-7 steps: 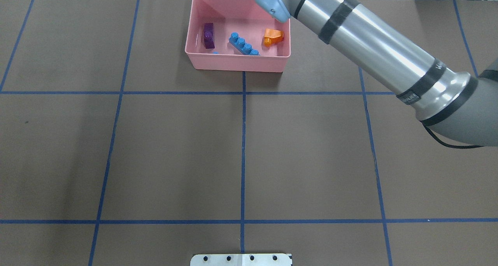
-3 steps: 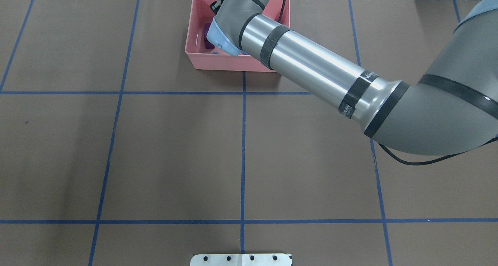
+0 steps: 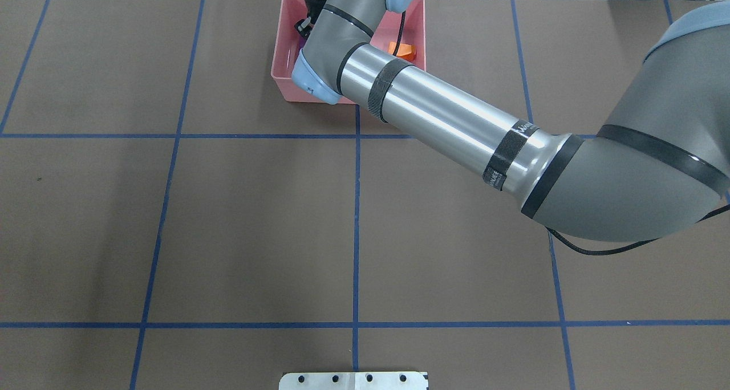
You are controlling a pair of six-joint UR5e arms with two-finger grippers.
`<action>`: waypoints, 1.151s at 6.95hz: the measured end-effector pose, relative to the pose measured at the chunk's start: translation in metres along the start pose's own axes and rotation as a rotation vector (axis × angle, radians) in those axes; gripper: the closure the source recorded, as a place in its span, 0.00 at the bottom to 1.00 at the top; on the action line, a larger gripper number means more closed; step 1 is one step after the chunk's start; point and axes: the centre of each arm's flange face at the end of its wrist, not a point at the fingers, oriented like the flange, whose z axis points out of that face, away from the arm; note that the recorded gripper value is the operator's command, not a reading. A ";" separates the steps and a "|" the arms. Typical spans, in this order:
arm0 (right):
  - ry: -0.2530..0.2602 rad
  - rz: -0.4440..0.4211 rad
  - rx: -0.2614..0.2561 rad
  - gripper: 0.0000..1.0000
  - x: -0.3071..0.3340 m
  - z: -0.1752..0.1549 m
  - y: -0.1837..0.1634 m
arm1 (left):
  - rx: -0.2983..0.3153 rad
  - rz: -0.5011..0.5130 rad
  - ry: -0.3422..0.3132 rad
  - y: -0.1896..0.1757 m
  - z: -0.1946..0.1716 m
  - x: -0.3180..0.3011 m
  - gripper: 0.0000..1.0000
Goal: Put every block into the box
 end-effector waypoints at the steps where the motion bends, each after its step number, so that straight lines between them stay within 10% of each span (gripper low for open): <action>1: 0.002 0.011 0.000 0.01 -0.005 0.002 0.001 | 0.000 0.000 0.000 0.000 0.000 0.000 0.00; 8: -0.105 0.192 -0.118 0.00 0.087 -0.055 -0.005 | 0.003 0.012 -0.009 0.000 0.000 0.000 0.00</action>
